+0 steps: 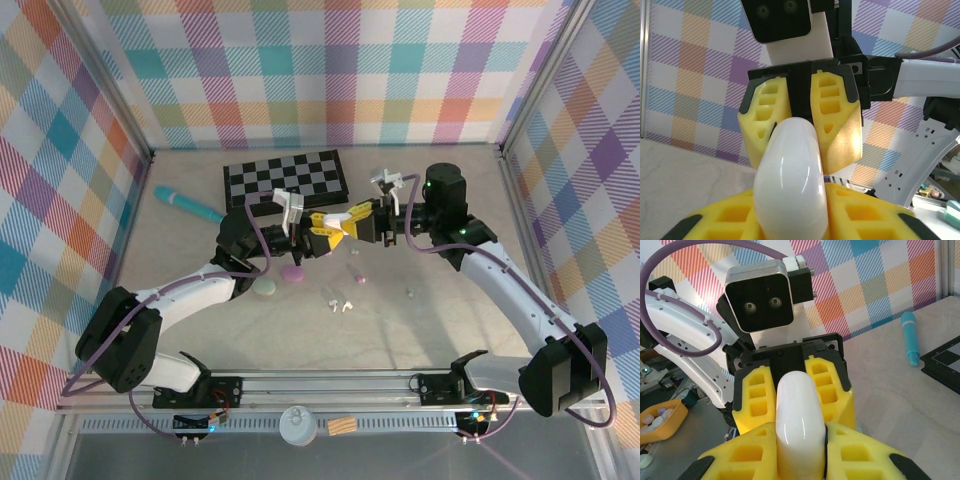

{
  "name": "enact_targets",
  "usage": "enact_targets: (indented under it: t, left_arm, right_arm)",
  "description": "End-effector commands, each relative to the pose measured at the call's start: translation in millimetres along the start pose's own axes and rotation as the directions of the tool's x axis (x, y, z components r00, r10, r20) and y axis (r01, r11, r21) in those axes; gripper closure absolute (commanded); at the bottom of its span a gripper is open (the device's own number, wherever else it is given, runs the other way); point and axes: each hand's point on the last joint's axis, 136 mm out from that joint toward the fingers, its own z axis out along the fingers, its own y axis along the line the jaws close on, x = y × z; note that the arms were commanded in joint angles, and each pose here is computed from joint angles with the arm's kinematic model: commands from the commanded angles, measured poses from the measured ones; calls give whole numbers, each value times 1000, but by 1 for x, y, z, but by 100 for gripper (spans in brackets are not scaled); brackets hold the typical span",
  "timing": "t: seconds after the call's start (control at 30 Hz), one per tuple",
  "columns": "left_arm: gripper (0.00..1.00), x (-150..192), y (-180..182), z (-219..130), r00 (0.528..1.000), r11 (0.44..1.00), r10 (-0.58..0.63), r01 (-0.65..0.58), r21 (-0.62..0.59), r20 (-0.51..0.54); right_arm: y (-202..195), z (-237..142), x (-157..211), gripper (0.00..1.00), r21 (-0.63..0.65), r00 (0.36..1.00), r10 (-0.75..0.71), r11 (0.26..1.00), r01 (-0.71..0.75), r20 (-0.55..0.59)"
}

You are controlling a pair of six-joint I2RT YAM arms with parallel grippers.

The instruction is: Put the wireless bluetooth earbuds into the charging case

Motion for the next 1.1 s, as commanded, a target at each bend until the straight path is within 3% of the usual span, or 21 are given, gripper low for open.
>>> enact_targets:
  t: [0.0,0.17,0.3,0.4,0.73,1.07]
  left_arm:
    - [76,-14,-13,5,999,997,45,-45,55,12]
    - [87,-11,-13,5,999,997,44,-45,61,4]
    - [91,-8,-15,5,998,995,61,-61,74,-6]
    - [92,-8,-18,4,997,993,75,-75,88,-4]
    - [92,-4,-24,0,990,986,140,-139,96,-1]
    - [93,5,-19,-7,969,969,245,-245,42,1]
  right_arm:
    - [14,-3,-4,83,-35,999,-41,999,41,1]
    - [13,-2,-4,81,-35,999,-38,999,38,-3]
    - [9,-2,-7,52,-8,1000,-24,1000,24,0]
    - [-2,-2,-7,45,45,1000,-12,999,12,3]
    - [-32,-3,-20,43,198,999,16,980,-26,49]
    - [-26,-2,-31,38,170,997,19,985,-31,72]
